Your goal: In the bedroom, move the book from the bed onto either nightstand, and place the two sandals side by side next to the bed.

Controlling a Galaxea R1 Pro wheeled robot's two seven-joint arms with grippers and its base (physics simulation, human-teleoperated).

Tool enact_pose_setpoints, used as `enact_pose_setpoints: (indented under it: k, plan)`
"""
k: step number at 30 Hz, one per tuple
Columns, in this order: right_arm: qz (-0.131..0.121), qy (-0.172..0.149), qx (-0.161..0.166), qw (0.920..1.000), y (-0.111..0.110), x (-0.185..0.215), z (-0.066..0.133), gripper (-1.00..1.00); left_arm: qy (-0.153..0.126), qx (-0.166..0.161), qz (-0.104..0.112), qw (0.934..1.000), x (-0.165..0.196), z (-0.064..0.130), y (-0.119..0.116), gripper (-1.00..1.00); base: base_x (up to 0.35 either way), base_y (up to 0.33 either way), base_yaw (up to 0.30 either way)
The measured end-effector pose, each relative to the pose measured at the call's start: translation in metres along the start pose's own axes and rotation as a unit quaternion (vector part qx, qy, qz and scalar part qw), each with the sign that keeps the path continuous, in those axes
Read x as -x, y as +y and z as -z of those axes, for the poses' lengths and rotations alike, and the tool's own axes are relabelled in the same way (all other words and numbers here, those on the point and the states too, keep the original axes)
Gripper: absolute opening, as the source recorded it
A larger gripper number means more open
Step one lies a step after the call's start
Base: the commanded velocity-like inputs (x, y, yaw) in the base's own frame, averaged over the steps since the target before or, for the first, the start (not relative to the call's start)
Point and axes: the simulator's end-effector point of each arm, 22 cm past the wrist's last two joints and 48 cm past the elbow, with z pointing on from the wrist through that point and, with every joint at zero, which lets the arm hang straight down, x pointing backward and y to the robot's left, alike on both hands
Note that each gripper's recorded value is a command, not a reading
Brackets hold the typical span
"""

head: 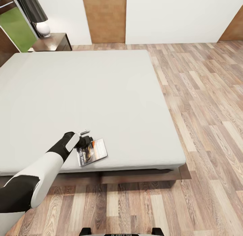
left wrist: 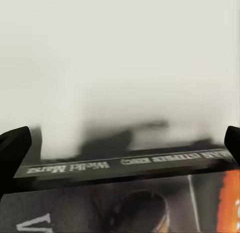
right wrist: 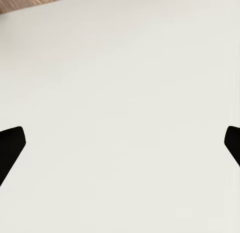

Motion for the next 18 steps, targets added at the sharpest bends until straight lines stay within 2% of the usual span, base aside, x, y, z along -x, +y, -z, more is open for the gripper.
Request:
enact_pose_setpoints:
  k: [6, 18]
  plan:
    - [0.0, 0.0, 0.0, 1.0, 0.0, 0.0001, 0.0, 1.0, -0.001, 0.0, 0.001, 1.0, 0.0002, -0.0001, -0.0001, 1.0, -0.101, 0.0, 0.0]
    - [0.0, -0.001, 0.0, 1.0, 0.0, 0.0002, 0.0, 1.0, -0.001, 0.001, -0.001, 1.0, 0.0001, 0.0, -0.0003, 1.0, -0.022, 0.0, 0.0]
